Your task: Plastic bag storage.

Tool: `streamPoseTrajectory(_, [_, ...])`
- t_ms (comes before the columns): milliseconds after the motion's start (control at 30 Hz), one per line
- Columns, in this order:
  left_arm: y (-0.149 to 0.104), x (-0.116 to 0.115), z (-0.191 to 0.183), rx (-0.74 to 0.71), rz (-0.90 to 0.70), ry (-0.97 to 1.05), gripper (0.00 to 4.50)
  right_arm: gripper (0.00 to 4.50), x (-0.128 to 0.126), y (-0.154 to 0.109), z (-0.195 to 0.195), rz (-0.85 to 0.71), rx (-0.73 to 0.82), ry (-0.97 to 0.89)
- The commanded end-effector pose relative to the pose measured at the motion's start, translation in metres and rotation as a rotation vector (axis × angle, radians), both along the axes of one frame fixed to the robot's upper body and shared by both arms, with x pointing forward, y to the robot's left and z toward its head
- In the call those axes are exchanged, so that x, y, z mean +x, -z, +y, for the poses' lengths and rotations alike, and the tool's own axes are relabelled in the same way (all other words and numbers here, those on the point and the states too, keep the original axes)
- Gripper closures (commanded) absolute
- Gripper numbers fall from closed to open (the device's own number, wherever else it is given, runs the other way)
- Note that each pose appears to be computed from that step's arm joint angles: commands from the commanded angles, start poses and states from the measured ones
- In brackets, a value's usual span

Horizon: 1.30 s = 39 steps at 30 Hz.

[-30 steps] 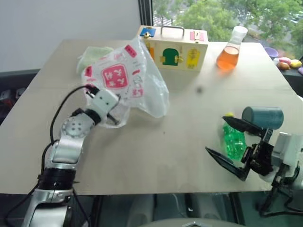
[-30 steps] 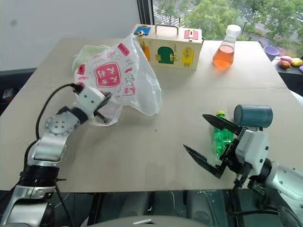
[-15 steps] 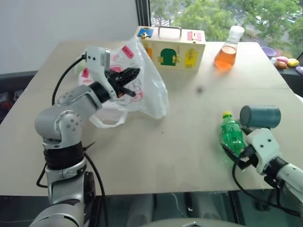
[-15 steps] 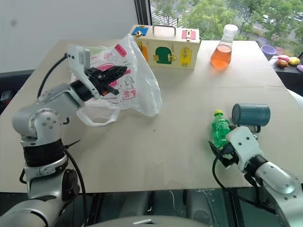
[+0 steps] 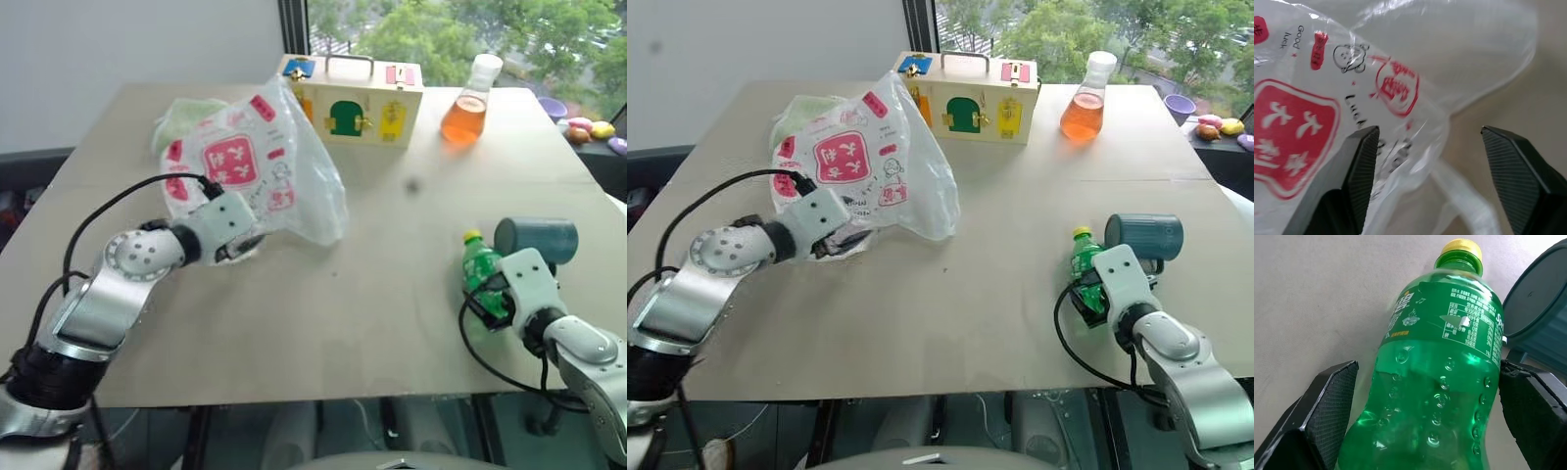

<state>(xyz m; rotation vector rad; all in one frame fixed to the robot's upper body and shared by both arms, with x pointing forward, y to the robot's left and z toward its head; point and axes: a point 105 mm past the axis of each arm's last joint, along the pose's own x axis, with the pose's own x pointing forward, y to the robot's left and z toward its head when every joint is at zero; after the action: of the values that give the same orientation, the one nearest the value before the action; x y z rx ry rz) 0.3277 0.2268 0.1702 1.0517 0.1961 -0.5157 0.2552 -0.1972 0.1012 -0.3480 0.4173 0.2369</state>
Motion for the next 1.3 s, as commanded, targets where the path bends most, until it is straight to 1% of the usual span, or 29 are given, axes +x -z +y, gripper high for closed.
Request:
streamPoseTrajectory(33, [-0.005, 0.006, 0.018, 0.165, -0.085, -0.02, 1.25, 0.0, 0.002, 0.011, -0.003, 0.042, 0.0, 0.013])
streamPoseTrajectory(67, [-0.005, 0.008, 0.022, 0.194, -0.093, -0.026, 1.25, 0.0, 0.003, 0.014, -0.005, 0.052, 0.001, 0.02])
streamPoseTrajectory(133, [0.002, 0.01, 0.031, 0.272, -0.076, -0.033, 1.21, 0.51, 0.005, 0.016, -0.008, 0.06, 0.001, 0.036])
streamPoseTrajectory(200, [0.008, 0.014, 0.034, 0.307, -0.067, -0.031, 1.21, 1.09, 0.005, 0.016, -0.008, 0.063, 0.004, 0.032])
streamPoseTrajectory(233, [0.008, 0.016, 0.033, 0.293, -0.071, -0.03, 1.47, 1.44, 0.005, 0.015, -0.008, 0.061, 0.005, 0.031])
streamPoseTrajectory(267, [0.006, 0.019, 0.031, 0.274, -0.081, -0.026, 1.75, 1.59, 0.004, 0.014, -0.007, 0.06, 0.004, 0.027])
streamPoseTrajectory(333, [-0.001, 0.024, 0.025, 0.203, -0.106, -0.019, 2.49, 1.62, 0.003, 0.01, -0.005, 0.042, 0.005, 0.01])
streamPoseTrajectory(367, [-0.007, 0.026, 0.018, 0.112, -0.119, -0.015, 3.0, 1.62, 0.003, 0.007, -0.004, 0.027, 0.012, 0.007])
streamPoseTrajectory(433, [-0.026, 0.028, 0.005, -0.159, -0.142, -0.022, 3.94, 1.62, 0.002, 0.0, 0.002, 0.0, 0.035, -0.026])
streamPoseTrajectory(467, [-0.032, 0.029, 0.001, -0.241, -0.142, -0.023, 4.43, 1.62, 0.002, -0.001, 0.004, -0.008, 0.041, -0.037])
streamPoseTrajectory(500, [-0.043, 0.03, -0.003, -0.389, -0.137, -0.03, 4.5, 1.62, 0.002, -0.006, 0.01, -0.032, 0.069, -0.077])
streamPoseTrajectory(600, [-0.067, 0.029, -0.016, -0.704, -0.073, -0.001, 4.5, 1.62, 0.0, -0.02, 0.029, -0.083, 0.142, -0.179])
streamPoseTrajectory(667, [-0.081, 0.026, -0.026, -0.86, -0.013, 0.023, 4.5, 1.62, 0.0, -0.03, 0.042, -0.112, 0.175, -0.253])
streamPoseTrajectory(767, [-0.091, 0.023, -0.034, -0.967, 0.046, 0.03, 4.5, 1.62, -0.002, -0.044, 0.055, -0.14, 0.222, -0.338])
streamPoseTrajectory(833, [-0.1, 0.021, -0.04, -1.046, 0.08, 0.041, 4.5, 1.62, -0.007, -0.055, 0.07, -0.153, 0.261, -0.436])
streamPoseTrajectory(900, [-0.107, 0.02, -0.045, -1.079, 0.099, 0.042, 4.5, 1.62, -0.016, -0.065, 0.086, -0.143, 0.304, -0.546])
streamPoseTrajectory(967, [-0.11, 0.019, -0.052, -1.067, 0.105, 0.054, 4.5, 1.62, -0.024, -0.071, 0.1, -0.115, 0.352, -0.646])
streamPoseTrajectory(1067, [-0.108, 0.019, -0.064, -1.042, 0.121, 0.077, 4.5, 1.62, -0.028, -0.082, 0.12, -0.084, 0.41, -0.769])
streamPoseTrajectory(1133, [-0.105, 0.019, -0.072, -1.046, 0.146, 0.097, 4.5, 1.62, -0.018, -0.085, 0.13, -0.074, 0.423, -0.783])
streamPoseTrajectory(1233, [-0.096, 0.003, -0.087, -1.044, 0.252, 0.192, 4.5, 1.62, 0.01, -0.084, 0.15, -0.068, 0.43, -0.751])
streamPoseTrajectory(1300, [-0.09, -0.01, -0.092, -1.029, 0.328, 0.243, 4.5, 1.62, 0.024, -0.082, 0.16, -0.068, 0.427, -0.732])
